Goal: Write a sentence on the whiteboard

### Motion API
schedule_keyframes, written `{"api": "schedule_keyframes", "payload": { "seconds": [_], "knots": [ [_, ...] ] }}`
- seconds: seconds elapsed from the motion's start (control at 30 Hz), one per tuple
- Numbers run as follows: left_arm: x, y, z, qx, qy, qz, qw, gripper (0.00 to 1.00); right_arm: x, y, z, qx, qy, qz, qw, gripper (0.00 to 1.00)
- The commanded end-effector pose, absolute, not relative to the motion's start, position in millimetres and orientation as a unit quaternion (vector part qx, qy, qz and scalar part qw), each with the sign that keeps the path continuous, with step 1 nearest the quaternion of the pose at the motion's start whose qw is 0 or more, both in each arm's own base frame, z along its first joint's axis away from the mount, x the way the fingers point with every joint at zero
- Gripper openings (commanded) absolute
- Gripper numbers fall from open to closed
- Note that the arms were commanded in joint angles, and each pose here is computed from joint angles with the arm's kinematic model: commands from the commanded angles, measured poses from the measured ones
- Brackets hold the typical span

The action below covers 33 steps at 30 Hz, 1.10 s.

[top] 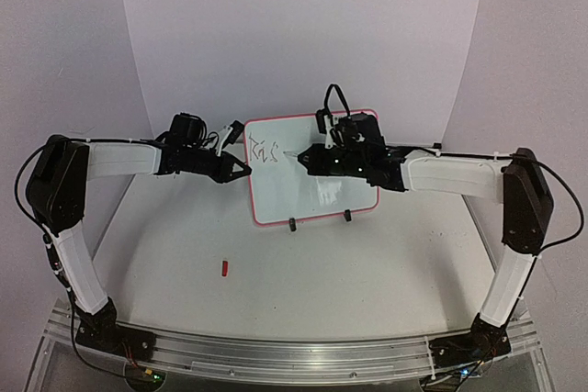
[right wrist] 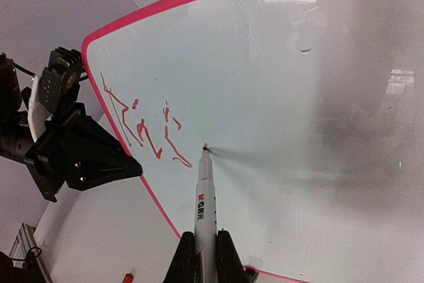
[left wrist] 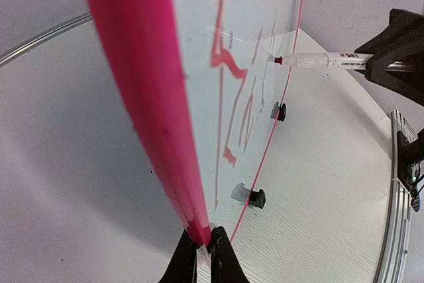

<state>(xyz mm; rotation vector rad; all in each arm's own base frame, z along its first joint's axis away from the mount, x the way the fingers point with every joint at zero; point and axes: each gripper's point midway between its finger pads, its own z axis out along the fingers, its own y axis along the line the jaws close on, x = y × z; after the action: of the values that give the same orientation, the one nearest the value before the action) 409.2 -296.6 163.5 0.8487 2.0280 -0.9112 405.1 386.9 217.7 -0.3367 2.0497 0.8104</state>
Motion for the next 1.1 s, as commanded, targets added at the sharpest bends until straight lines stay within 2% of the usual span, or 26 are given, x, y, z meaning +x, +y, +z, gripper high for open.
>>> {"api": "schedule_keyframes", "payload": {
  "seconds": [0.0,0.73,1.07],
  "knots": [
    [420,-289,162,0.34,0.8,-0.31,0.386,0.0,413,391,232,-0.129,0.816,0.332,0.456,0.0],
    [418,-289,163,0.34,0.799,-0.31,0.387,0.0,419,368,254,-0.099,0.811,0.298,0.494,0.0],
    [418,-289,164,0.34,0.798,-0.312,0.388,0.0,418,387,253,-0.13,0.805,0.324,0.479,0.0]
  ]
}}
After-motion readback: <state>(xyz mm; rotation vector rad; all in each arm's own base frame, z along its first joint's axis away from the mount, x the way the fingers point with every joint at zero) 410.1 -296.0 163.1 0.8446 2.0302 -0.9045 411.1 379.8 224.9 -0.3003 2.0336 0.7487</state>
